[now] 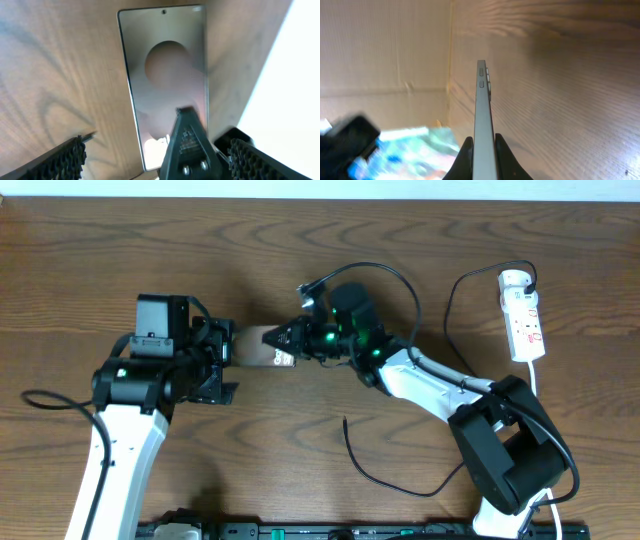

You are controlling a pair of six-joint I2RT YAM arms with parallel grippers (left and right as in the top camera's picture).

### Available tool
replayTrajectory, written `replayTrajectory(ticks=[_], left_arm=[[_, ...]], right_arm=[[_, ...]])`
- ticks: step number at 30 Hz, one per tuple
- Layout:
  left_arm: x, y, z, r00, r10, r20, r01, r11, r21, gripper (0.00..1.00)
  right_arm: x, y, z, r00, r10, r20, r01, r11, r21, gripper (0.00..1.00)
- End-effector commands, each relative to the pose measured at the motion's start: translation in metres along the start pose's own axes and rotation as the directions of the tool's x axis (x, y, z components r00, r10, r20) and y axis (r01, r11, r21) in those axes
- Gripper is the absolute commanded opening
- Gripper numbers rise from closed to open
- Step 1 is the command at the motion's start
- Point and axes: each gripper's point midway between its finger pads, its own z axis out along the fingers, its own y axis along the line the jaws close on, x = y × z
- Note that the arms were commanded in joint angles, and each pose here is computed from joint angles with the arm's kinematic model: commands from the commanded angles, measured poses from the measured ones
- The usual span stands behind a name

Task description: Plug charger to phone and switch on socket

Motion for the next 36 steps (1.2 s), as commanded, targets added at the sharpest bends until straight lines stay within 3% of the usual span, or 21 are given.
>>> replayTrajectory(ticks=[1,6,10,14,19,27,36], left_arm=[[0.007,-0.018,-0.017,0.996,0.094,-0.003,-0.093,0.991,0.093,0.9],[0.009,-0.03,-0.024,0.99,0.144,0.009,-0.144,0.977,0.157,0.9],[0.006,-0.031,-0.024,0.989,0.146,0.024,-0.148,0.976,0.157,0.9],[-0.005,-0.032,-0.024,0.988,0.133,0.076,-0.144,0.978,0.154,0.9],[-0.015,-0.037,-0.026,0.983,0.125,0.138,-0.147,0.976,0.164,0.9],[-0.022,-0.054,-0.03,0.974,0.123,0.189,-0.165,0.961,0.224,0.9],[-0.028,-0.053,-0.018,0.973,0.119,0.199,-0.158,0.969,0.192,0.9]], right_arm=[[-0.02,0.002,-0.01,0.933,0.357,0.047,-0.356,0.934,-0.024,0.02],[-0.028,0.01,-0.013,0.791,0.61,0.034,-0.607,0.791,-0.077,0.01],[-0.03,0.026,-0.015,0.702,0.712,-0.025,-0.709,0.694,-0.125,0.01],[-0.034,0.052,-0.019,0.717,0.692,-0.087,-0.693,0.693,-0.199,0.02],[-0.039,0.081,-0.026,0.786,0.607,-0.121,-0.612,0.733,-0.297,0.01],[-0.03,0.084,-0.026,0.792,0.588,-0.163,-0.609,0.742,-0.28,0.02],[-0.023,0.096,-0.024,0.814,0.55,-0.185,-0.58,0.756,-0.304,0.01]])
